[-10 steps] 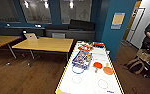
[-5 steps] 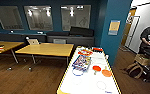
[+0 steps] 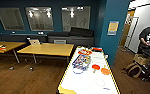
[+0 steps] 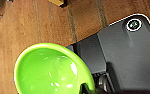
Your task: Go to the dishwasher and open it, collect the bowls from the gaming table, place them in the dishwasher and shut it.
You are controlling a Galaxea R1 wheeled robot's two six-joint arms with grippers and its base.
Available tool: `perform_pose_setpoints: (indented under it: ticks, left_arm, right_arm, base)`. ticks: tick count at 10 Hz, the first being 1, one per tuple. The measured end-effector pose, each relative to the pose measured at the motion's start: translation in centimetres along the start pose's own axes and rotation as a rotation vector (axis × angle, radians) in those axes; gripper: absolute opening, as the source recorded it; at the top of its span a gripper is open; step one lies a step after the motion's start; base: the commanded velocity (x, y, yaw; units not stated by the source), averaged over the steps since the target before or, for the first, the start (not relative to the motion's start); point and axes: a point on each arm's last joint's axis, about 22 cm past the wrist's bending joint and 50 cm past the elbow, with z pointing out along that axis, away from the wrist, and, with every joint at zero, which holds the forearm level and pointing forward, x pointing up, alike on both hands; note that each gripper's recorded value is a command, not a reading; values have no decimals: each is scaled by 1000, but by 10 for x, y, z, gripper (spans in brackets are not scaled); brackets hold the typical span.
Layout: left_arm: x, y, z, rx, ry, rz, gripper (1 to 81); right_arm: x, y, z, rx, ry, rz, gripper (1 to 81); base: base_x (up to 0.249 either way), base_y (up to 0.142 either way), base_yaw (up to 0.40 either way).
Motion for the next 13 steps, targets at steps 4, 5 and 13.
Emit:
perform_pose_setpoints:
  ticks: [4,5,13]
  left_arm:
    - [-23,-28,13,51,-10,10,10]
    - [-31,-34,15,62,-13,7,10]
    - [-73,-46,9,67,-40,42,10]
  right_arm:
    - [-37,20,14,-67,-24,7,10]
    - [-44,25,17,-85,-27,7,10]
    - [-67,30,12,-55,-8,-28,10]
  base:
    - [-103,0,0]
    - [-104,0,0]
    - [-109,0,0]
